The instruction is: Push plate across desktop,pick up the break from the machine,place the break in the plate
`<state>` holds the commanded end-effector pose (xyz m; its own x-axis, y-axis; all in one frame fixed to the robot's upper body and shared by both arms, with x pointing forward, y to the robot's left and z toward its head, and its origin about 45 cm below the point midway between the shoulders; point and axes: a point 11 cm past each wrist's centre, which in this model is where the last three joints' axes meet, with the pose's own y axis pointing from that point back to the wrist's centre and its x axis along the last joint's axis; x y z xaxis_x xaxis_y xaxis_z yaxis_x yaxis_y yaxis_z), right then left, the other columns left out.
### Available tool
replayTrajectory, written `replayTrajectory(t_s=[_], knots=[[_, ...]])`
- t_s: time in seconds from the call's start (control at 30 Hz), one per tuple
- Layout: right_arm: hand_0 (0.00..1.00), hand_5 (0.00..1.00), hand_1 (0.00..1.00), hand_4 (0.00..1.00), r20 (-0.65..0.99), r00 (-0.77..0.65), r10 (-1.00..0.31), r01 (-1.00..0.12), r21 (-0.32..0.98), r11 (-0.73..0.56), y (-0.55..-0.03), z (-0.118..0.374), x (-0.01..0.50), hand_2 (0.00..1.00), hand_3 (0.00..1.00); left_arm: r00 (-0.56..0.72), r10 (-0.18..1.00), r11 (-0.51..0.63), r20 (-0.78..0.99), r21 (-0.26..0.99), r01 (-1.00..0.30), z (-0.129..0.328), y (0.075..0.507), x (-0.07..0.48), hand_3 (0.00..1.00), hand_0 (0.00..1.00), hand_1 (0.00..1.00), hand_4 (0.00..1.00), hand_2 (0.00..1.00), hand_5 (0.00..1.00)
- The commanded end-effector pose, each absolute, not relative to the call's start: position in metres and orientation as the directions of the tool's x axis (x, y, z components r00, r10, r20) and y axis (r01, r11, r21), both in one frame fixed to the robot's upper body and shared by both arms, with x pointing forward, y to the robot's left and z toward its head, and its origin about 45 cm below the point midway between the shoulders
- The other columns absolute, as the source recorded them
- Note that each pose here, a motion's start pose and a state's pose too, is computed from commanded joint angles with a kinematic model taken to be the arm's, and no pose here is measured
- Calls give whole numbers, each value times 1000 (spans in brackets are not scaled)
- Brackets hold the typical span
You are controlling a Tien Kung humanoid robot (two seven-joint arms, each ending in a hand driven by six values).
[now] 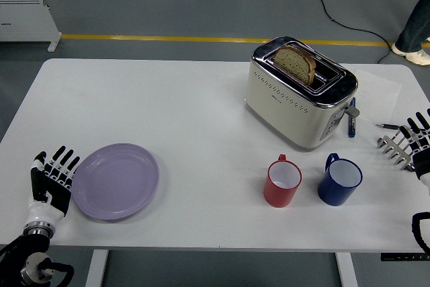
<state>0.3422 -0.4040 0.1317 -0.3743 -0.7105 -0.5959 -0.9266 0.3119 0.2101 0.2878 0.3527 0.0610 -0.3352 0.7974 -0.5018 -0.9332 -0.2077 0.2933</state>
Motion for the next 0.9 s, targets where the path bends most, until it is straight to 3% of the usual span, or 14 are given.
replayTrajectory(t_s=[0.9], knots=[[699,484,681,515,-603,-362,-711,-931,198,306,-401,136,347,699,702,-215,781,-46,-586,289,-956,54,300,302,786,802,811,577,829,998]])
